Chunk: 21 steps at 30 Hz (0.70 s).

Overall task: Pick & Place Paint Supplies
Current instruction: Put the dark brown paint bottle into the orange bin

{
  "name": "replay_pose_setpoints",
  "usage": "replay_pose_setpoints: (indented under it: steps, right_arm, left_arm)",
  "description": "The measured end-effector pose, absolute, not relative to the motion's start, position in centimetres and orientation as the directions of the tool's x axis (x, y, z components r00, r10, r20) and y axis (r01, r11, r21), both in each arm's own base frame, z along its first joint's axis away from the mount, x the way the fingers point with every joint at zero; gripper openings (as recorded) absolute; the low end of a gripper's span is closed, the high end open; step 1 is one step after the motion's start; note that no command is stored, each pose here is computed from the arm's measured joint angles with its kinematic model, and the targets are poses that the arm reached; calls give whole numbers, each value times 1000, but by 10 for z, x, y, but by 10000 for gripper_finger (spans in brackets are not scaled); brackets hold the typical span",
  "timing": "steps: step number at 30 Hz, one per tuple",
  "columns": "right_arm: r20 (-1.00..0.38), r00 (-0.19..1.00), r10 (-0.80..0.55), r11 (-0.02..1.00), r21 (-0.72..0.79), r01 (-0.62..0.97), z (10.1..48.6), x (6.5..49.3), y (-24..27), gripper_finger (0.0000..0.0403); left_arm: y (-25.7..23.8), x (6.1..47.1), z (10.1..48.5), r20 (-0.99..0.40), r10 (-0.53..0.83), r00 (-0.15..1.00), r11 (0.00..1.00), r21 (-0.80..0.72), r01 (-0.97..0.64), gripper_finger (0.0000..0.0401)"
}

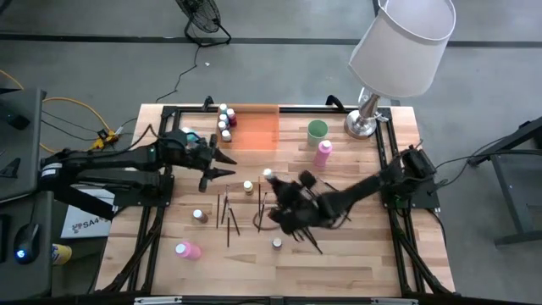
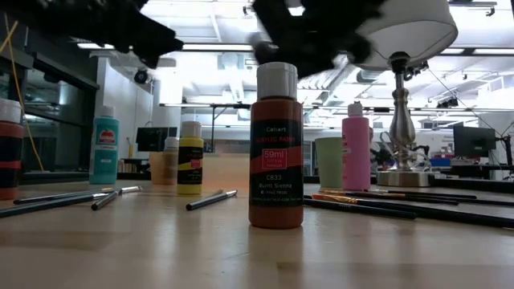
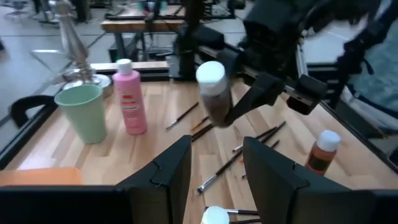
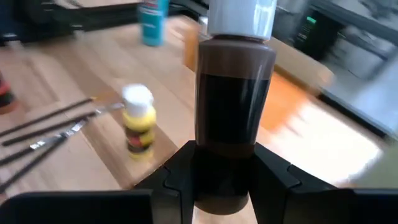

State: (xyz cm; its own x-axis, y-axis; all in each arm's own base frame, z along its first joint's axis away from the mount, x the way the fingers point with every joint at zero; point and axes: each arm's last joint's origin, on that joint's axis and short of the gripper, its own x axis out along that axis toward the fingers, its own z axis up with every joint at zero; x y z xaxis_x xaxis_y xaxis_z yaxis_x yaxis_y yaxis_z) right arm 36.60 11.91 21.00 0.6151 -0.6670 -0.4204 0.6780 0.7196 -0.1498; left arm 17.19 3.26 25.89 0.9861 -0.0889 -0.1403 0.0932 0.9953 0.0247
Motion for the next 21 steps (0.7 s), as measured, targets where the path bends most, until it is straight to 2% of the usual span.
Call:
replay_pose_setpoints:
  steps: [5, 9, 21]
  right_arm:
    - [-388, 718, -578, 814, -211, 541, 224, 391, 98, 104]
    - [-379, 800, -465, 885, -199, 421, 231, 403, 85, 104]
    - [-341, 878, -337, 940, -175, 293, 239, 414, 65, 104]
  left_arm:
    - [35, 181, 255, -142, -99, 985, 993, 52, 108, 141]
    - [34, 180, 257, -123, -100, 987, 993, 57, 107, 141]
    - [32, 176, 265, -68, -134, 989, 987, 81, 139, 141]
